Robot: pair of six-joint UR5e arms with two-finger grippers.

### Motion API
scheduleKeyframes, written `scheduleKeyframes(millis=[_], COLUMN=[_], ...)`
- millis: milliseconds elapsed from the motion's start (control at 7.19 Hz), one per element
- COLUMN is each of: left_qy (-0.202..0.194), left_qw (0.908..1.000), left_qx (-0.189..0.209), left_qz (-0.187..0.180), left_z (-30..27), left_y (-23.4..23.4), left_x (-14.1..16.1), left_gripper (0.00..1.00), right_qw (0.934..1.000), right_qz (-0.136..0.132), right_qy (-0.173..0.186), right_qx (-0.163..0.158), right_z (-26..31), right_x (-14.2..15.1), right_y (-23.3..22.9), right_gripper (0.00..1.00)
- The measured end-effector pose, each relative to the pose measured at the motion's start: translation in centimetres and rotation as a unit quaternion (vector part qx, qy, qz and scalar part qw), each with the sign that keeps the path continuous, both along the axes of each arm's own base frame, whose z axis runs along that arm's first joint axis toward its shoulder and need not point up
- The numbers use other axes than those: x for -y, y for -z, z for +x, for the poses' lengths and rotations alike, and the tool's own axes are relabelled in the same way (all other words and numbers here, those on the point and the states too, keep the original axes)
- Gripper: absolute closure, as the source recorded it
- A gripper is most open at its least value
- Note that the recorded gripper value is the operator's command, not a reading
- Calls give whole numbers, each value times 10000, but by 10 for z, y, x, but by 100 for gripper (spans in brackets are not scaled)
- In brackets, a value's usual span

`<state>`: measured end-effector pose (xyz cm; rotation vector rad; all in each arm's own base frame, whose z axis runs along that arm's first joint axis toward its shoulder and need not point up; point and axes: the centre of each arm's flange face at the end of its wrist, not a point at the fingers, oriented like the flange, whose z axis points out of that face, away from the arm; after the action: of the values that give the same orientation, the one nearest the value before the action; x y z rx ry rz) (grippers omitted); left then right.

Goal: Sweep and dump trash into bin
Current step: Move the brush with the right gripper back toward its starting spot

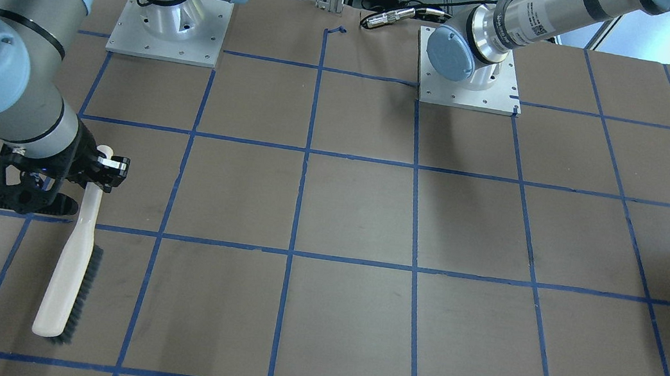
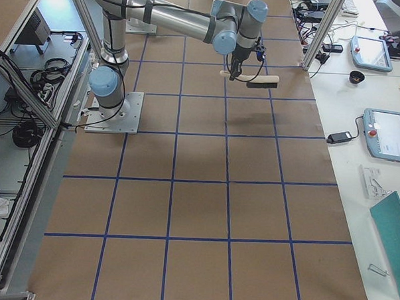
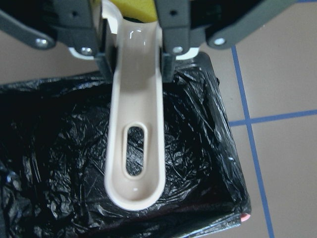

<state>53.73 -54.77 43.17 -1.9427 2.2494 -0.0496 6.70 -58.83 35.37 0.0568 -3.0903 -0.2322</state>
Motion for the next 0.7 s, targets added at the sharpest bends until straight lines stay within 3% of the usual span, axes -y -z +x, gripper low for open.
scheduleKeyframes(millis=[278,695], left_qy=[-152,-307], left_qw=[9994,9982], left_qx=[303,480], left_qz=[-69,-163], left_z=[49,97], left_y=[11,26], left_x=[-11,-28], left_gripper=[100,100], right_qw=[9999,9996], right_qz=[14,46], right_qy=[-93,-194], right_qx=[57,-216], right_z=[-34,-71], right_x=[6,20], right_y=[6,44], right_gripper=[100,100])
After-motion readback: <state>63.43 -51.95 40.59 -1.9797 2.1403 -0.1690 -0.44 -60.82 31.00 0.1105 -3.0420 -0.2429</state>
